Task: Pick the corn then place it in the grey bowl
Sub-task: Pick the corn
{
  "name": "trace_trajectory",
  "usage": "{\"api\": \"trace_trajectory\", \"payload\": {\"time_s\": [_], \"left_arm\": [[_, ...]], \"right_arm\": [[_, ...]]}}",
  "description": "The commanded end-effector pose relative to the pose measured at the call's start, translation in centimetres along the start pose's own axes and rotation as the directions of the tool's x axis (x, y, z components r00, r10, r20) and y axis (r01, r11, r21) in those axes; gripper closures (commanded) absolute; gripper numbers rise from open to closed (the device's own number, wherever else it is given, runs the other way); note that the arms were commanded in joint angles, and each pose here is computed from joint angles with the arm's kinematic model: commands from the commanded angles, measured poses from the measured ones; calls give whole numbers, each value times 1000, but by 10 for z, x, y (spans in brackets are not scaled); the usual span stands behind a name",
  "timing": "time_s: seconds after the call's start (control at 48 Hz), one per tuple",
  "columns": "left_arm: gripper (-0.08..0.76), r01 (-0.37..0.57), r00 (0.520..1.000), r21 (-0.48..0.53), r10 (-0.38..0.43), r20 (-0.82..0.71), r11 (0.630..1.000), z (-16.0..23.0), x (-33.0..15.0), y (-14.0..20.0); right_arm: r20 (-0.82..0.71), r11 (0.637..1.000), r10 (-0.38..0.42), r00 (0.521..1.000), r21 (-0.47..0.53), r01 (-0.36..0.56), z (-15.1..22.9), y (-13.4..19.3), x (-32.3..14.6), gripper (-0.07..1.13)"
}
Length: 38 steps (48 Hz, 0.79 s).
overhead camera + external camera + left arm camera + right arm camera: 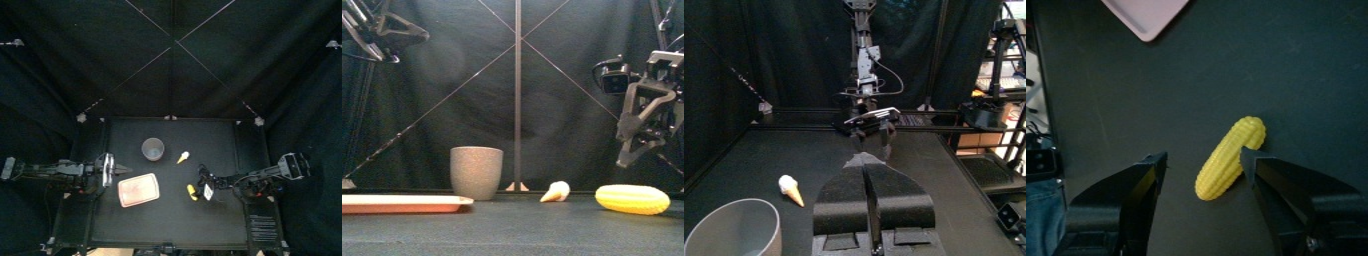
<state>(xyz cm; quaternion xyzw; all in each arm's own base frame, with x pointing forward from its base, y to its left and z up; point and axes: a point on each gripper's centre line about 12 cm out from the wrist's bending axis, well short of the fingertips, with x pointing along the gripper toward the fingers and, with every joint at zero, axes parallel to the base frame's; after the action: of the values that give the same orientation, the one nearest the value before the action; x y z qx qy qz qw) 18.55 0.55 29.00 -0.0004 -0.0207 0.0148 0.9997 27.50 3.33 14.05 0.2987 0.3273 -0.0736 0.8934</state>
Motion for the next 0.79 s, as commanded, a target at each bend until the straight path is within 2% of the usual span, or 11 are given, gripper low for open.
{"api": "trace_trajectory", "payload": {"time_s": [0.021, 0.25, 0.542, 0.646, 0.792], "left_arm": [[678, 0, 1000, -2, 0, 29, 1000, 11, 2, 0], [678, 0, 1000, -3, 0, 26, 1000, 10, 1, 0], [678, 2, 1000, -3, -2, 11, 1000, 8, 1, 0], [678, 2, 1000, -3, -2, 9, 1000, 8, 1, 0], [678, 2, 1000, -3, -2, 9, 1000, 8, 1, 0]], "right_arm": [[-10, 1000, -5, 1000, 11, 5, 4, 5, 11, 122], [-80, 997, -65, 995, 33, 68, -8, -3, 33, 122], [-82, 997, -64, 995, 26, 67, -4, 2, 43, 146], [-82, 998, -64, 995, 19, 66, -2, 3, 44, 236], [-84, 998, -64, 994, 16, 65, -1, 3, 45, 458]]}}
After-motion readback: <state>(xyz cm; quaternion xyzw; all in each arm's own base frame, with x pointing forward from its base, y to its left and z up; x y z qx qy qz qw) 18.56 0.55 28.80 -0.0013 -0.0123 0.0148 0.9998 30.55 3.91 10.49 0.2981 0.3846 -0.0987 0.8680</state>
